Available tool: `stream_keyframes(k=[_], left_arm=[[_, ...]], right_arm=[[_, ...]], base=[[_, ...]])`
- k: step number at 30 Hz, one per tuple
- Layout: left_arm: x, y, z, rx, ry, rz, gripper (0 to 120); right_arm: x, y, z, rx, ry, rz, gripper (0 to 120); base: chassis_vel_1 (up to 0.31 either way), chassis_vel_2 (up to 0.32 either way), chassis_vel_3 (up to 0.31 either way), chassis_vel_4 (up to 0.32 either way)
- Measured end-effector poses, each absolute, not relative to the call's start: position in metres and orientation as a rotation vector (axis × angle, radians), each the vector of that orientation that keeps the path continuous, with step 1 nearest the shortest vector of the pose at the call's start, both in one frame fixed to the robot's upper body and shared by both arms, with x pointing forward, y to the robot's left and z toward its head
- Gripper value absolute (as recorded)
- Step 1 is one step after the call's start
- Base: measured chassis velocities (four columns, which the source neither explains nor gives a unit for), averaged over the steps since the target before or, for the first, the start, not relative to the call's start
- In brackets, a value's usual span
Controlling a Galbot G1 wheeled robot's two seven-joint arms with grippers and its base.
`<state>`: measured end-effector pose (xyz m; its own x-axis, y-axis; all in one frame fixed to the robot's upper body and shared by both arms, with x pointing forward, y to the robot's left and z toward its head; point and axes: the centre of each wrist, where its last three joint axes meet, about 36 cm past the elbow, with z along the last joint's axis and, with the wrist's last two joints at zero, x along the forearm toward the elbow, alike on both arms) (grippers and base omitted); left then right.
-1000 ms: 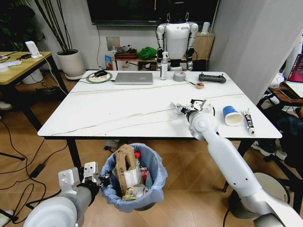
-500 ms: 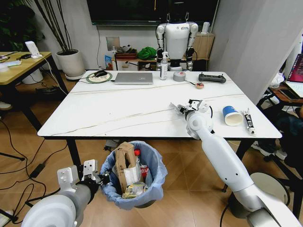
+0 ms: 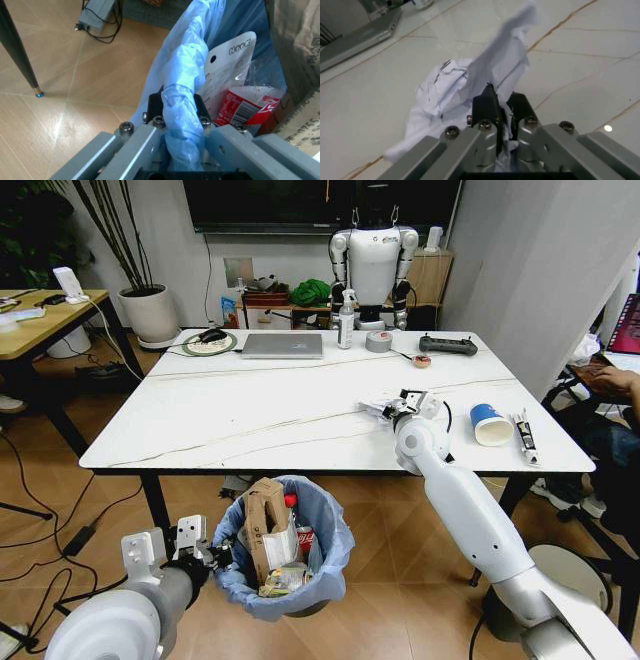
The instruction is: Pick up the trash bin and place the trash from the table into it.
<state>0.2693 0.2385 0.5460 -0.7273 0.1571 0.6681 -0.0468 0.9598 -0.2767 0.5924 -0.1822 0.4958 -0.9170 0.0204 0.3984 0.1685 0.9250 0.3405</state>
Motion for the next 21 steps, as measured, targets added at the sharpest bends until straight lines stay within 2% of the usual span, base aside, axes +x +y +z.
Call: stream_keyframes(k=[8, 12, 13, 19, 21], left_arm=[[0.270, 0.238, 0.547, -0.076, -2.365, 0.356, 0], [0.270, 0.237, 0.546, -0.083, -2.365, 0.359, 0], [0.270, 0.237, 0.546, -0.083, -2.365, 0.359, 0], [0.270, 0.237, 0.547, -0.080, -2.366, 0.362, 0], [0.270, 0.237, 0.546, -0.080, -2.365, 0.363, 0]], right_arm=[[0.537, -0.201, 0.542, 0.109, -2.834, -0.472, 0], [0.484, -0.212, 0.574, 0.537, -2.853, -0.506, 0], [0.484, -0.212, 0.574, 0.537, -2.853, -0.506, 0], [0.410, -0.203, 0.597, 1.058, -2.767, -0.497, 0], [0.401, -0.202, 0.598, 1.123, -2.744, -0.494, 0]], base=[[0.000, 0.000, 0.000, 0.000], [0.000, 0.000, 0.000, 0.000], [0.000, 0.000, 0.000, 0.000], [0.000, 0.000, 0.000, 0.000], [0.000, 0.000, 0.000, 0.000]])
